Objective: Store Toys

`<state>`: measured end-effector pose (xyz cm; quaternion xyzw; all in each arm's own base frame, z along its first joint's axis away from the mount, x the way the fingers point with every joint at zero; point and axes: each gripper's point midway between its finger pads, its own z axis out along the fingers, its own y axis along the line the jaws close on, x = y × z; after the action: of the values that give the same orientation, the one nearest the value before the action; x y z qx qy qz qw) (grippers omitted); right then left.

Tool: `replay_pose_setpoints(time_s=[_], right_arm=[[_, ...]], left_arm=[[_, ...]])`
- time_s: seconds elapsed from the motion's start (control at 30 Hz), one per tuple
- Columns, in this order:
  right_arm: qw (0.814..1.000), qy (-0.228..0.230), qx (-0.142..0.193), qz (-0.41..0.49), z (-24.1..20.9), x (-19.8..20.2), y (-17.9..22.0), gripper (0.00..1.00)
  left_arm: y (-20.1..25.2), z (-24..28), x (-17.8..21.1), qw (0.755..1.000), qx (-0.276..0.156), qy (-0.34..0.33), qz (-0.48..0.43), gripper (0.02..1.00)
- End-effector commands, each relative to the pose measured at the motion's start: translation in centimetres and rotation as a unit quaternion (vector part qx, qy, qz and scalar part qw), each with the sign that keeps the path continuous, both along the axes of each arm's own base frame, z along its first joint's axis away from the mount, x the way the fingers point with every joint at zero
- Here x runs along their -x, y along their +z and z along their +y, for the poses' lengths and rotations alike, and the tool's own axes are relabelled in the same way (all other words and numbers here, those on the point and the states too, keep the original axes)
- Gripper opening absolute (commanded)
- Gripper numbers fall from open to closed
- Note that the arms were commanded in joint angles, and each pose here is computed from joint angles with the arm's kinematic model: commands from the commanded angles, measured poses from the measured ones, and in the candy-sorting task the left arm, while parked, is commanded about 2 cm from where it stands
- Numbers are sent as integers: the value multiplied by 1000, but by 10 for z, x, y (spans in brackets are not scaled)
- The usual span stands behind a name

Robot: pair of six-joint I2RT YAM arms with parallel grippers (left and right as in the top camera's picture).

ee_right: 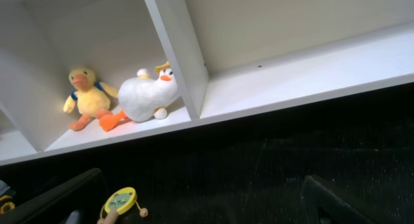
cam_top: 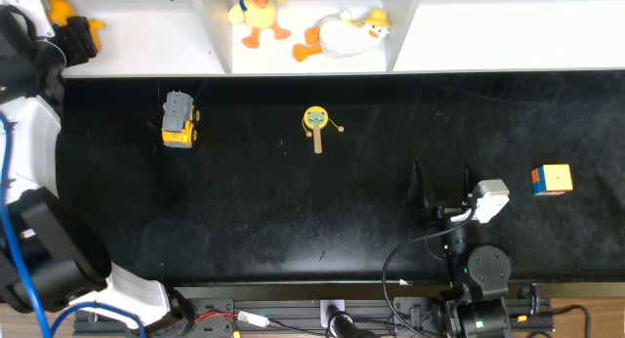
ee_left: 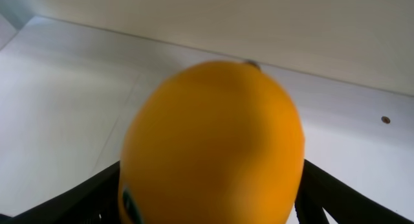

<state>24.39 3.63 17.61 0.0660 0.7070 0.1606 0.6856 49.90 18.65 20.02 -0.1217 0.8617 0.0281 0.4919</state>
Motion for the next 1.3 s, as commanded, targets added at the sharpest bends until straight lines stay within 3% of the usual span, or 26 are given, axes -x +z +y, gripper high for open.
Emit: replay_pose_setpoints(time_s=[0.03, 0.1, 0.27, 0.63, 0.93, 1.3], right_arm=[[1000, -1, 4, -1, 0, 0, -3, 996], [1000, -1, 4, -1, 0, 0, -3, 993], [1000, -1, 4, -1, 0, 0, -3, 996], [1000, -1, 4, -1, 0, 0, -3, 993], [1000, -1, 4, -1, 0, 0, -3, 993], [1000, -1, 4, -1, 0, 0, -3, 993]], left_arm=[[10, 0, -9, 1000, -7, 0, -15, 803], [12, 0, -10, 1000, -7, 0, -20, 934], [16, 1, -12, 1000, -11, 0, -29, 1000], [19, -1, -7, 1000, -10, 1, -25, 996], [50, -10, 14, 1000, -14, -1, -27, 996], [56, -20, 63, 999, -5, 21, 39, 996]])
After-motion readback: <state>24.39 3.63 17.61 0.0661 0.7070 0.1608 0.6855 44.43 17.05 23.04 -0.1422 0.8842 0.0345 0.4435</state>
